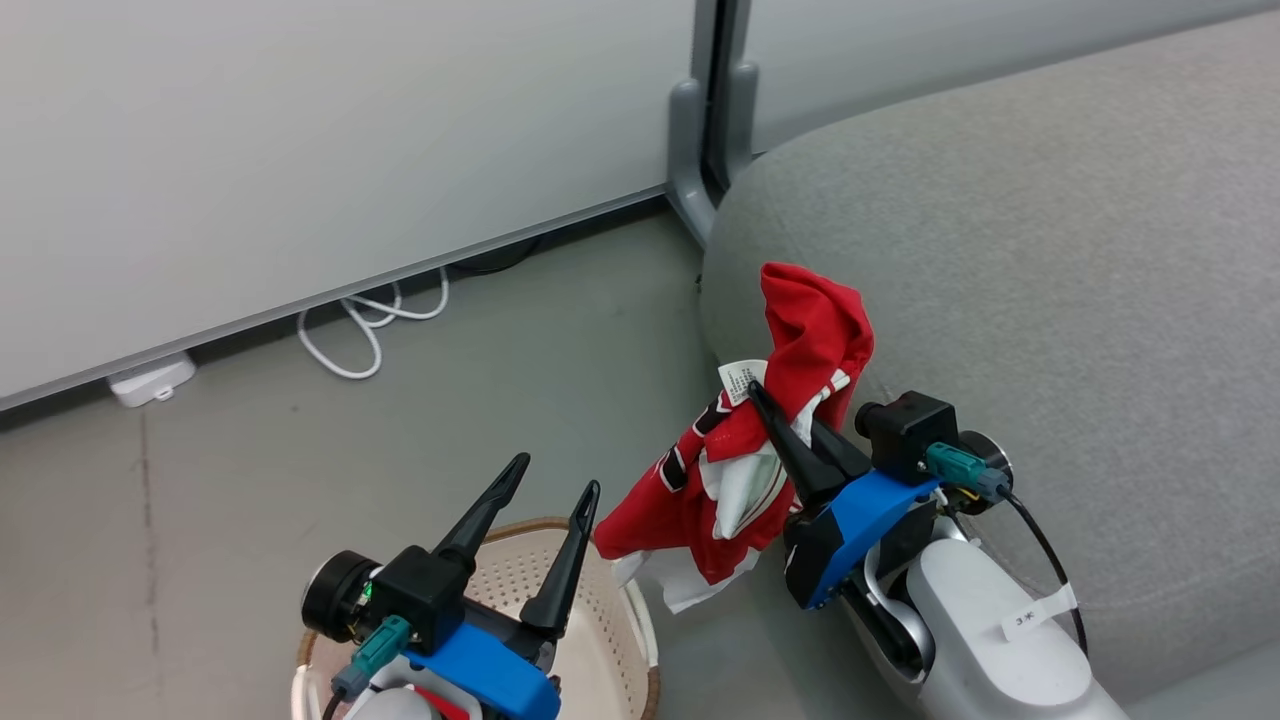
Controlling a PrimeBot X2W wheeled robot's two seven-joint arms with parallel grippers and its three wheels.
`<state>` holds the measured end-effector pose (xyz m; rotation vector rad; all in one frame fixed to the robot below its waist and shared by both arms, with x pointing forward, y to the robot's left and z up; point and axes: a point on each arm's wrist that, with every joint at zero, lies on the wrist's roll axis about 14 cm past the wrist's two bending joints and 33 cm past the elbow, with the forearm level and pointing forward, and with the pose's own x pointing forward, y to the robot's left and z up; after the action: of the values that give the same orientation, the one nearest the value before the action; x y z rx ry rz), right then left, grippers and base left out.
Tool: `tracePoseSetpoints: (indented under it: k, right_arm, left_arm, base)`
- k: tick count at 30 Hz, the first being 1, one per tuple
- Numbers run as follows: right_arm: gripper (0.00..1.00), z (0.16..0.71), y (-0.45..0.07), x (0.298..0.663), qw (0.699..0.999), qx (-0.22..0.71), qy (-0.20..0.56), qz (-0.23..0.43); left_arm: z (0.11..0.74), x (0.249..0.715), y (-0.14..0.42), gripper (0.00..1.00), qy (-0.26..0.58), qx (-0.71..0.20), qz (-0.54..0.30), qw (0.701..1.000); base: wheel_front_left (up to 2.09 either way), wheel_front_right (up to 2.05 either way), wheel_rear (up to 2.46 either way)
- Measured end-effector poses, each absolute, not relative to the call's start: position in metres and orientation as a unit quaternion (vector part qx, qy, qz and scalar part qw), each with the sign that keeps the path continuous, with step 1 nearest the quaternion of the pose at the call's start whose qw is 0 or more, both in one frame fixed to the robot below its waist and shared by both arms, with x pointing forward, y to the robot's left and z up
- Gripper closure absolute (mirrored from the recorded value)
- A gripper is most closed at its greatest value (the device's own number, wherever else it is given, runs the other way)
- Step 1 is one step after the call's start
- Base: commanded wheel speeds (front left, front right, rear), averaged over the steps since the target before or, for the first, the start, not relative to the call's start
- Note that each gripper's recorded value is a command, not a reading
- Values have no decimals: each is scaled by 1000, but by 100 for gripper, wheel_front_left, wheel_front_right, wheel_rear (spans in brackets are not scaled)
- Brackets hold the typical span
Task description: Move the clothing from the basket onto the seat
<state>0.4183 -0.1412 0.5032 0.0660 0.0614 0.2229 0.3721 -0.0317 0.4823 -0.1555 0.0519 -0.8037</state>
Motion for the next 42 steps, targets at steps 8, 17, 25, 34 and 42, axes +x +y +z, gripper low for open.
tracePoseSetpoints:
  k: [8,17,25,34,42]
  right_arm:
    - [100,503,-195,398,998,34,28,35]
    - [100,503,-236,374,999,32,26,-25]
    - [100,501,-244,366,998,36,28,-41]
    - [100,520,-267,389,995,65,15,-68]
    - [100,593,-327,446,992,14,-27,-122]
  left_arm:
    - [481,368,-76,0,29,-76,-458,885]
    - [480,358,-112,0,33,-82,-508,857]
    - [479,355,-120,0,35,-82,-520,849]
    - [471,362,-114,0,40,-82,-516,852]
    - [469,374,-107,0,37,-93,-505,857]
  base:
    - [0,0,0]
    - [0,0,0]
    - [0,0,0]
    - [0,0,0]
    - [0,0,0]
